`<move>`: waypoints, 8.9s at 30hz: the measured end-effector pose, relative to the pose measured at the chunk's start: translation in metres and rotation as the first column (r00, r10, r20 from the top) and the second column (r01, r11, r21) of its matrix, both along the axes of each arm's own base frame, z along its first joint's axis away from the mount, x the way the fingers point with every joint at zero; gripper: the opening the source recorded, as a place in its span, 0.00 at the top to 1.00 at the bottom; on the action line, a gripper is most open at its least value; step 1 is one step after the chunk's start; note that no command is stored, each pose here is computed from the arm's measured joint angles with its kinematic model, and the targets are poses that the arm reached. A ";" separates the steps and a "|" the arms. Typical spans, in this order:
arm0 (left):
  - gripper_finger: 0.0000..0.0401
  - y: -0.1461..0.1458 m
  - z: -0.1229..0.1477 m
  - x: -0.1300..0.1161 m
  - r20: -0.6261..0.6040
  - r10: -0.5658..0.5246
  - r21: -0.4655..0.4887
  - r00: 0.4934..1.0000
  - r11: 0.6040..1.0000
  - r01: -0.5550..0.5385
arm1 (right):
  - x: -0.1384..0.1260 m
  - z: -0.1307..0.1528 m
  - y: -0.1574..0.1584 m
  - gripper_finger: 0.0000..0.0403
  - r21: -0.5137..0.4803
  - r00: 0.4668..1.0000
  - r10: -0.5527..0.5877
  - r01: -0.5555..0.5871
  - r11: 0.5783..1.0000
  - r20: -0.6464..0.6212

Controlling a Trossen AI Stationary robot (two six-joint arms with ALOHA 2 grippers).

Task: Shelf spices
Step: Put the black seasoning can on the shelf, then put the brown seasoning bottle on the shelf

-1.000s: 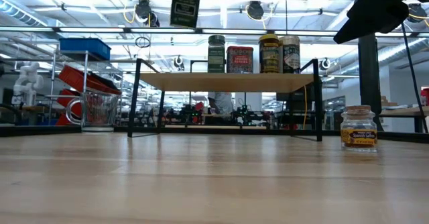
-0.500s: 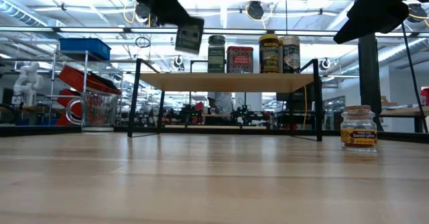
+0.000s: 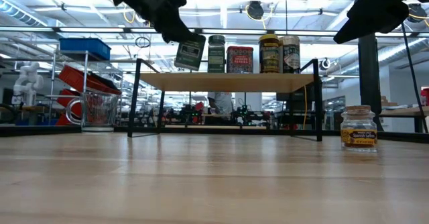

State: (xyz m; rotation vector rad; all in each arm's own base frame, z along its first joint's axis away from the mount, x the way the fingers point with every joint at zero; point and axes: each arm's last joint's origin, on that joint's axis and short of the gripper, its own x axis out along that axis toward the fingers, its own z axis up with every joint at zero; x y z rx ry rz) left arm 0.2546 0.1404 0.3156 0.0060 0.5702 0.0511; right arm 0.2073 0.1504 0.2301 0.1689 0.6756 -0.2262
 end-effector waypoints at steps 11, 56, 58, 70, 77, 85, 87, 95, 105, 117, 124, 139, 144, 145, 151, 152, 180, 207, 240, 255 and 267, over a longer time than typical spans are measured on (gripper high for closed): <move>0.63 0.021 -0.032 -0.014 0.065 0.005 -0.064 0.998 0.998 0.000 | 0.000 0.000 0.001 0.32 0.011 1.000 0.009 -0.009 1.000 -0.001; 0.40 0.000 0.007 -0.025 0.204 0.078 0.077 0.976 0.993 -0.095 | 0.000 0.000 0.001 0.32 0.007 1.000 0.015 -0.015 1.000 -0.004; 0.40 -0.005 0.013 -0.035 0.200 0.133 0.045 0.971 0.988 -0.145 | 0.000 0.000 0.001 0.32 0.007 1.000 0.015 -0.015 1.000 -0.004; 0.41 -0.038 0.002 -0.053 -0.071 0.201 0.019 0.977 0.980 -0.200 | 0.000 0.000 0.001 0.32 0.006 1.000 0.015 -0.014 1.000 -0.004; 0.53 -0.036 -0.005 -0.039 -0.087 0.236 0.109 0.968 0.968 -0.226 | 0.000 0.000 0.001 0.32 0.011 1.000 0.010 -0.010 1.000 -0.003; 0.69 -0.029 -0.015 -0.025 -0.100 0.249 0.124 0.963 0.964 -0.236 | 0.000 0.000 0.001 0.32 0.010 1.000 0.011 -0.011 1.000 -0.003; 0.72 -0.027 -0.018 -0.021 -0.103 0.249 0.124 0.963 0.964 -0.236 | 0.000 0.000 0.001 0.32 0.010 1.000 0.011 -0.011 1.000 -0.003; 0.79 -0.021 -0.028 -0.009 -0.111 0.245 0.122 0.963 0.965 -0.231 | 0.000 0.000 0.001 0.32 0.009 1.000 0.011 -0.011 1.000 -0.003; 0.80 -0.024 -0.025 -0.014 -0.121 0.251 0.115 0.960 0.965 -0.237 | 0.000 0.000 0.001 0.32 0.010 1.000 0.010 -0.010 1.000 -0.003; 0.80 -0.078 -0.009 -0.031 -0.151 0.187 -0.043 0.971 0.980 -0.195 | -0.010 -0.009 -0.006 0.28 0.048 0.988 -0.050 0.058 0.997 -0.146; 0.80 -0.135 -0.006 -0.025 -0.134 0.107 -0.045 0.985 0.993 -0.114 | -0.018 -0.017 -0.015 0.17 -0.044 0.963 -0.125 0.118 0.992 -0.238; 0.80 -0.253 -0.025 -0.029 -0.028 0.145 0.175 0.989 0.975 -0.138 | 0.003 -0.046 -0.026 0.13 -0.147 0.914 -0.201 0.158 0.977 -0.352; 0.80 -0.272 -0.042 -0.023 -0.047 0.149 0.209 0.988 0.968 -0.136 | 0.012 -0.055 -0.032 0.13 -0.128 0.888 -0.187 0.146 0.981 -0.421; 0.80 -0.275 -0.046 -0.021 -0.052 0.154 0.218 0.987 0.966 -0.139 | 0.014 -0.057 -0.033 0.13 -0.125 0.887 -0.184 0.144 0.982 -0.424; 0.80 -0.284 -0.061 -0.013 -0.056 0.180 0.262 0.982 0.952 -0.159 | 0.025 -0.063 -0.041 0.15 -0.080 0.870 -0.149 0.126 0.989 -0.470; 0.80 -0.285 -0.062 -0.012 -0.053 0.179 0.260 0.982 0.952 -0.160 | 0.026 -0.063 -0.042 0.16 -0.074 0.868 -0.134 0.112 0.991 -0.477; 0.80 -0.285 -0.064 -0.010 -0.043 0.221 0.202 0.974 0.957 -0.208 | 0.034 -0.063 -0.052 0.60 0.071 0.852 -0.063 0.117 0.991 -0.520; 0.25 -0.257 -0.040 0.047 0.236 0.140 0.020 0.961 0.989 -0.149 | 0.108 0.075 -0.052 0.57 0.027 0.973 0.222 -0.221 0.975 -0.060; 0.25 -0.239 -0.065 0.080 0.220 0.057 -0.068 0.974 0.997 -0.043 | 0.109 0.081 -0.052 0.57 -0.014 0.967 0.248 -0.249 0.968 -0.049; 0.20 -0.240 -0.064 0.082 0.239 0.015 -0.099 0.971 0.995 0.009 | 0.111 0.081 -0.051 0.57 -0.011 0.967 0.253 -0.254 0.967 -0.042; 0.17 -0.233 -0.064 0.084 0.240 0.077 -0.143 0.968 0.989 -0.043 | 0.111 0.081 -0.052 0.57 -0.017 0.967 0.251 -0.251 0.968 -0.041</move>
